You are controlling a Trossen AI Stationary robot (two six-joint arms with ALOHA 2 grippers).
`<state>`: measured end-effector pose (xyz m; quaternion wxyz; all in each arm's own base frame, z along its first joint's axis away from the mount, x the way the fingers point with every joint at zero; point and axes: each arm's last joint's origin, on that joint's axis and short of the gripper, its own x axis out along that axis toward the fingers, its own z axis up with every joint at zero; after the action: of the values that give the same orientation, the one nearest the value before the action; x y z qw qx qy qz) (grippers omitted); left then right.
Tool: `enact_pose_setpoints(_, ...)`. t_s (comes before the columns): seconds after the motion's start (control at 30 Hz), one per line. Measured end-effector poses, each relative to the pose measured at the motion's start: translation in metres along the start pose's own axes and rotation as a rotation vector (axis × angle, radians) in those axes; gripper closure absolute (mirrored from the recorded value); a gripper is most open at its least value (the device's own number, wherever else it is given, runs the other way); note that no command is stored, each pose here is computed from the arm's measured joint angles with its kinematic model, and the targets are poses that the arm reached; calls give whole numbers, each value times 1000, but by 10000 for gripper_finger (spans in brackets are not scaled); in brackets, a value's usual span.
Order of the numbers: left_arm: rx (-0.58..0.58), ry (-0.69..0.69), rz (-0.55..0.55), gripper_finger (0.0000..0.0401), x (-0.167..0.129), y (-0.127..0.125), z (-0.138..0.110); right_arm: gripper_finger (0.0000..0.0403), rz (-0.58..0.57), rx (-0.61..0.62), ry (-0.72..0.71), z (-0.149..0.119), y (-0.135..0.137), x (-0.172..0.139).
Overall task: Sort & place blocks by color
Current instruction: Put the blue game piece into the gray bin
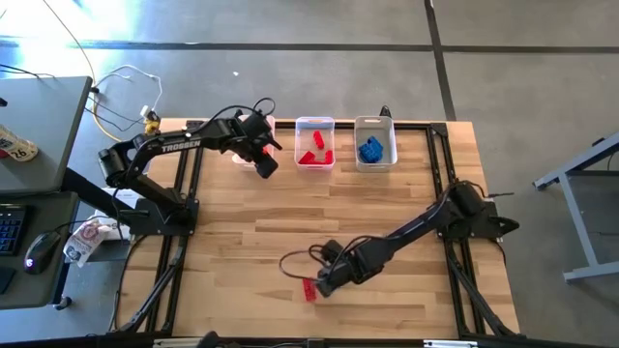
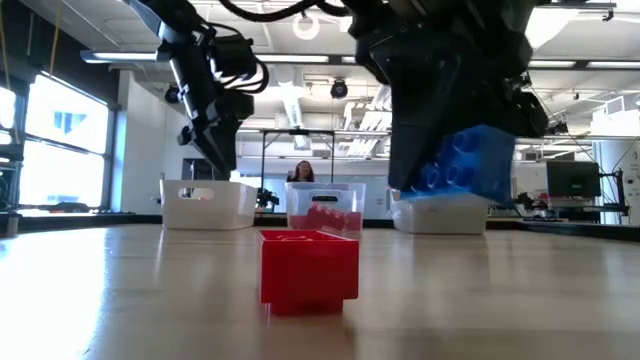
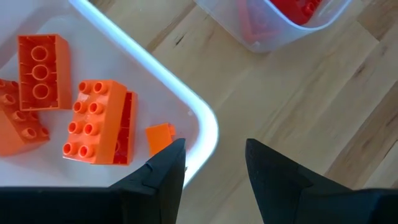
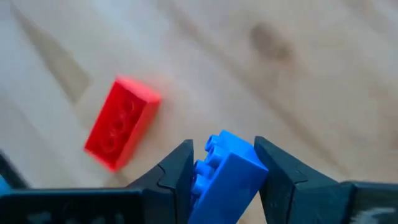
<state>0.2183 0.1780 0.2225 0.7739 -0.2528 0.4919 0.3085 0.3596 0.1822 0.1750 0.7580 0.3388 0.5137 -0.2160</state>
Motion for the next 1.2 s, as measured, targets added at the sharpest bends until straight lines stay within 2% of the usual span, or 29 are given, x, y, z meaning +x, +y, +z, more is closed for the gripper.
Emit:
enact_pose_setpoints(0.27, 27, 0, -12, 247, 0, -8, -1, 286, -112, -19, -138, 25, -18, -33)
enact_pose_setpoints(0.63, 50, -5, 0, 247, 0, -14, -2, 286, -314, -67, -299, 80, -61, -74)
enact_pose_setpoints(0.97, 50, -3, 0, 247, 0, -14, -2, 286, -449, -126, -337, 130, -103, -95)
enact_pose_setpoints(1.2, 83, -2, 1, 247, 0, -14, -2, 286, -580, -150, -290, 157, -136, -99)
